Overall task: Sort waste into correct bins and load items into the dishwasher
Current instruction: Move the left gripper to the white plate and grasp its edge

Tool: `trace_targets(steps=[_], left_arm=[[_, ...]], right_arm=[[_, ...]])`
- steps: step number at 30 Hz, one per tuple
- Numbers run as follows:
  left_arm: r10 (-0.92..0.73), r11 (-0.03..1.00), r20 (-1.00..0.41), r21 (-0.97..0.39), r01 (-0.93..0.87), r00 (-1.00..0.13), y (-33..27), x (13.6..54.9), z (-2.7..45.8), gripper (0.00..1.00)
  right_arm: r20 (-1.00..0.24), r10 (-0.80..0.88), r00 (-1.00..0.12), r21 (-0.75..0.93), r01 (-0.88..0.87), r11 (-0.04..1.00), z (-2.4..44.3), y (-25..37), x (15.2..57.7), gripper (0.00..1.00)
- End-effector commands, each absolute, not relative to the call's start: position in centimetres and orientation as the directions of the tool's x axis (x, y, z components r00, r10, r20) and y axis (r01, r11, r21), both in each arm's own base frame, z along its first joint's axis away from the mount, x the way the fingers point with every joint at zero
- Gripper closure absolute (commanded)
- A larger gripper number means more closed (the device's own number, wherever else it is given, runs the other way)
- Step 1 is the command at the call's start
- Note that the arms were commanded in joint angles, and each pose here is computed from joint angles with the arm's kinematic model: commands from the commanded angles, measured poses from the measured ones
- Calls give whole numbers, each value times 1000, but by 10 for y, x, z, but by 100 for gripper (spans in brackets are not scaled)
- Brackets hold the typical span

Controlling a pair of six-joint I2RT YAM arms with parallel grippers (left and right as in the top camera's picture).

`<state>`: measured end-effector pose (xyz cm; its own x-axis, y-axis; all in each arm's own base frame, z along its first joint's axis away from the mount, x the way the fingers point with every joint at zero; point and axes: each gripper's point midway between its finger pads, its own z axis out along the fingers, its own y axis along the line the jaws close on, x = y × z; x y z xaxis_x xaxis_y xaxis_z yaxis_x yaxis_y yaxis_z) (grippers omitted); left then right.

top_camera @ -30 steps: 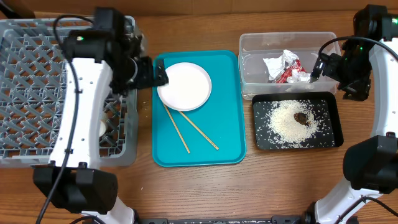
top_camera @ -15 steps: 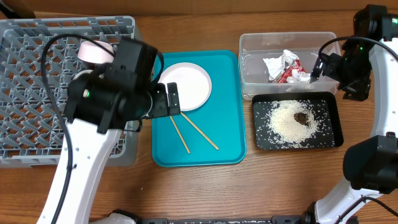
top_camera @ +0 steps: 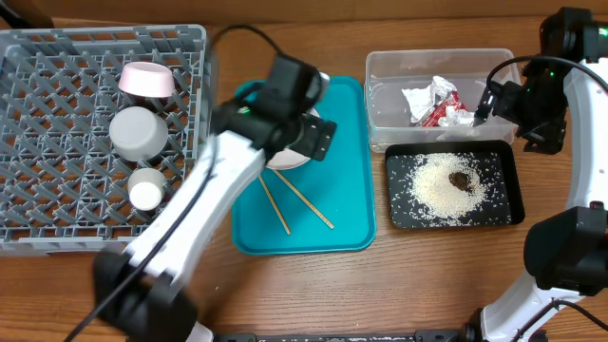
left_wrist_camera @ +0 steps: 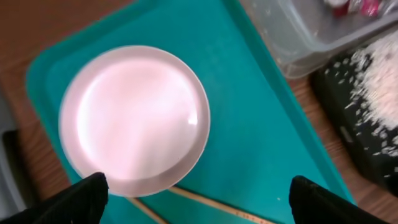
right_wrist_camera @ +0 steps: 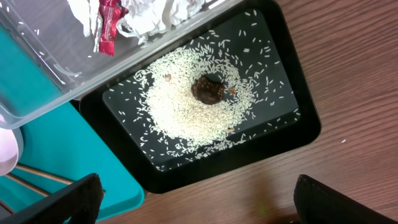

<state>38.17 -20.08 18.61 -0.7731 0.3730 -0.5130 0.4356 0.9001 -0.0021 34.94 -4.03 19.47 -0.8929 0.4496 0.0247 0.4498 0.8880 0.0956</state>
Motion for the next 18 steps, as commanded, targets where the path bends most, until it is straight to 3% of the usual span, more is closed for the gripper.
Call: trace_targets(steps=[1, 6, 14, 17, 18], left_arm=[[501, 839, -444, 38, 543, -743, -223, 388, 138, 7], [526, 845, -345, 103, 526, -778, -218, 400, 80, 15], [551, 834, -194, 94, 544, -812, -219, 387, 13, 24], [556, 831, -168, 96, 547, -814, -218, 385, 2, 34], [556, 831, -165, 97, 547, -815, -217, 385, 0, 43]], right_arm=[[-20, 453, -892, 114, 448, 887, 210, -40, 348, 0], [-20, 453, -892, 114, 448, 887, 210, -40, 348, 0], [-20, 453, -892, 114, 448, 887, 210, -40, 348, 0], [-20, 453, -892, 114, 448, 887, 210, -40, 348, 0], [-20, 453, -892, 114, 448, 887, 210, -40, 348, 0]])
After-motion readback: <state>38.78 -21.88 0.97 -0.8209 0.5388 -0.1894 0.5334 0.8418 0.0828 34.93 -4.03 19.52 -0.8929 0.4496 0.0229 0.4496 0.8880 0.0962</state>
